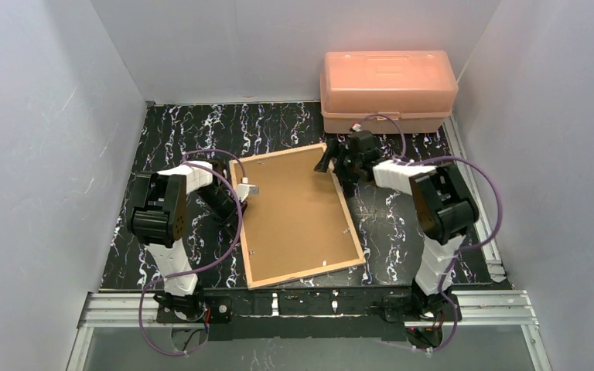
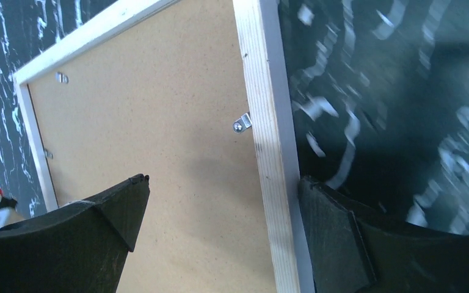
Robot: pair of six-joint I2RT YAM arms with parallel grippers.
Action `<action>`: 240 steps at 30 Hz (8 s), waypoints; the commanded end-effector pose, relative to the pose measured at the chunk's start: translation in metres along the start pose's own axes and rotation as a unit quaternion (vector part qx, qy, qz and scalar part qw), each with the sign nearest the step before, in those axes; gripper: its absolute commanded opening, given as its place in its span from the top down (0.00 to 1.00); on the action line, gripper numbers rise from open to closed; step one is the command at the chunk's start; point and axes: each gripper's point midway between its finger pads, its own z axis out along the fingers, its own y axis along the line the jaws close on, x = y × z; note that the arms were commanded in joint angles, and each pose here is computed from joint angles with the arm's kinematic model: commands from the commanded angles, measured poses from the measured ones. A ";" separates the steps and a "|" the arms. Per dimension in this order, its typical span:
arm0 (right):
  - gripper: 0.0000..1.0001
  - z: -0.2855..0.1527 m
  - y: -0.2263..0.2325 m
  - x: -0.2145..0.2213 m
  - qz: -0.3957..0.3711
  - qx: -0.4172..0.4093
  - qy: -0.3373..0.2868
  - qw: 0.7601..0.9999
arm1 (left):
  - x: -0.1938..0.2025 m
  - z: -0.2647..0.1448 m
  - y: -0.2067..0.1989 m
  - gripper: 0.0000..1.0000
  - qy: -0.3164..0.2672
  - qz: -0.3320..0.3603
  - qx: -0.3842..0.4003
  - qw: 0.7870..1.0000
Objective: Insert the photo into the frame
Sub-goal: Adjust the photo frame at the center of the board, then install the photo frame at the center of the board, then turn over the photo frame at the center of the board.
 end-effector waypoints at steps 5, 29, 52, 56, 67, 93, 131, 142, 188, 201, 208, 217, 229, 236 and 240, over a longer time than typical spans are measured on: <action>0.01 0.060 0.107 0.011 -0.070 -0.098 0.061 0.991 | -0.003 0.003 -0.022 1.00 0.000 0.050 0.033 0.998; 0.01 -0.130 0.035 0.099 -0.009 -0.011 0.099 0.995 | -0.138 -0.188 0.103 0.83 -0.182 -0.055 -0.099 0.977; 0.01 -0.125 -0.005 0.133 0.096 -0.030 0.096 0.990 | -0.109 -0.111 0.139 0.95 -0.124 -0.119 -0.033 0.985; 0.01 -0.122 -0.015 0.094 0.085 -0.017 0.065 0.994 | -0.089 -0.099 0.116 0.96 -0.109 -0.109 0.005 0.988; 0.01 -0.100 -0.040 0.016 0.062 0.022 0.012 0.998 | -0.054 -0.068 0.034 0.94 -0.091 -0.136 0.141 0.976; 0.05 -0.091 0.153 0.110 0.004 -0.113 -0.026 0.993 | -0.023 -0.054 0.016 0.82 -0.095 -0.163 0.098 0.977; 0.09 -0.005 0.255 0.243 0.079 -0.212 0.094 0.969 | -0.034 -0.028 0.035 0.85 -0.064 -0.116 0.091 0.987; 0.09 0.002 0.252 0.242 0.067 -0.204 0.083 0.973 | -0.034 -0.026 0.034 0.91 -0.063 -0.116 0.095 0.987; 0.07 -0.033 0.297 0.211 -0.162 -0.288 0.062 0.942 | -0.042 -0.055 0.022 0.81 -0.081 -0.098 0.094 0.987; 0.19 -0.144 0.145 0.207 -0.488 -0.178 0.103 0.848 | -0.045 -0.133 -0.018 0.02 -0.163 -0.038 0.059 0.984; 0.21 -0.151 0.105 0.230 -0.543 -0.174 0.155 0.807 | -0.037 -0.164 -0.039 0.02 -0.208 -0.014 0.010 0.978; 0.28 -0.133 0.088 0.255 -0.603 -0.153 0.196 0.758 | -0.020 -0.197 -0.043 0.02 -0.248 0.018 -0.093 0.964; 0.58 -0.117 0.085 0.260 -0.642 -0.106 0.175 0.739 | -0.024 -0.224 -0.040 0.02 -0.286 0.003 -0.157 0.945; 0.68 -0.111 0.096 0.260 -0.647 -0.116 0.158 0.737 | -0.035 -0.247 -0.050 0.02 -0.356 0.027 -0.193 0.914; 0.77 -0.106 0.106 0.260 -0.650 -0.126 0.153 0.733 | -0.039 -0.242 -0.071 0.02 -0.384 0.096 -0.160 0.904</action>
